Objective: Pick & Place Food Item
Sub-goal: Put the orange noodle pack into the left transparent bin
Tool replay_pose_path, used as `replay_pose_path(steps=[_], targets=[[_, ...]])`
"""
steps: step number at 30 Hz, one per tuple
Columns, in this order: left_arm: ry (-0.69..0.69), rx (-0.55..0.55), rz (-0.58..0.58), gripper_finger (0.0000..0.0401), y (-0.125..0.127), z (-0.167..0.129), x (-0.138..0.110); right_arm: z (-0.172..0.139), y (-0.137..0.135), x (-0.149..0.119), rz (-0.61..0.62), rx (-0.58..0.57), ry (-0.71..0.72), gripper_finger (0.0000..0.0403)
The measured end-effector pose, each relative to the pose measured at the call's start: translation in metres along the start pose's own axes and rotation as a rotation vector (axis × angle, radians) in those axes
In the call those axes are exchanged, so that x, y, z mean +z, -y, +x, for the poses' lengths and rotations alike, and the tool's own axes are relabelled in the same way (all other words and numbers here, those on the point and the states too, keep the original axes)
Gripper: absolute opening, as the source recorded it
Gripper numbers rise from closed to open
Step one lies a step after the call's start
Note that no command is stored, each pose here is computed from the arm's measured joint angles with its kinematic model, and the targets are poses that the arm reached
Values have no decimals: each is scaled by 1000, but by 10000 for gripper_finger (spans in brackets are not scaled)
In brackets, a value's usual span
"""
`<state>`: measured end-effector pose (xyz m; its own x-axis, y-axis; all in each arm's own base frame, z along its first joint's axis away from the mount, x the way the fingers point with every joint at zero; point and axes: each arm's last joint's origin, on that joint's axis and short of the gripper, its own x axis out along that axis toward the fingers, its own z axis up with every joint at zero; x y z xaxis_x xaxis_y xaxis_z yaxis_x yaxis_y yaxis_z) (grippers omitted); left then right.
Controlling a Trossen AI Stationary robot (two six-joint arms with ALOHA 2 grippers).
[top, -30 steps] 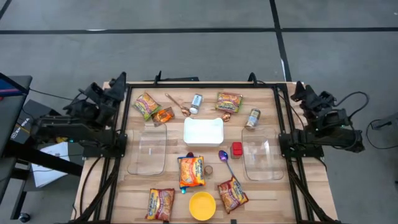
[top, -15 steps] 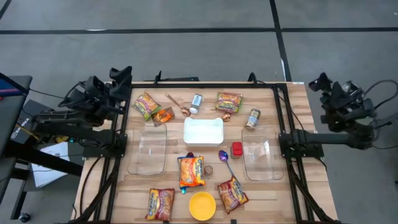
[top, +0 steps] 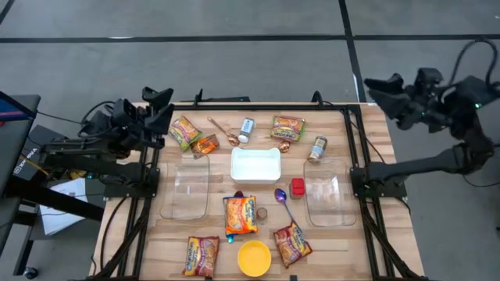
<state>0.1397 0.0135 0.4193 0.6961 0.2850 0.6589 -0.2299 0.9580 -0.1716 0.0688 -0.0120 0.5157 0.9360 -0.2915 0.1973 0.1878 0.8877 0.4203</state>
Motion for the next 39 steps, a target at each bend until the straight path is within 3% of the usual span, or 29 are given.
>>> replay_pose_path(steps=[8, 15, 22, 26, 39], targets=[[-58, -16, -47, 232, 6, 20, 10, 25, -12, 15, -45, -60, -137, 265], [-69, -34, 59, 232, 19, 70, 20, 23, -15, 23, -66, -56, -140, 265], [-323, -32, 160, 230, 31, 116, 13, 17, -13, 22, -62, -64, -156, 265], [-397, -34, 180, 234, 36, 134, 15, 17, -13, 23, -62, -63, -153, 265], [-435, -114, 146, 259, 54, 146, 29, 18, -14, 22, -69, -63, -155, 265]])
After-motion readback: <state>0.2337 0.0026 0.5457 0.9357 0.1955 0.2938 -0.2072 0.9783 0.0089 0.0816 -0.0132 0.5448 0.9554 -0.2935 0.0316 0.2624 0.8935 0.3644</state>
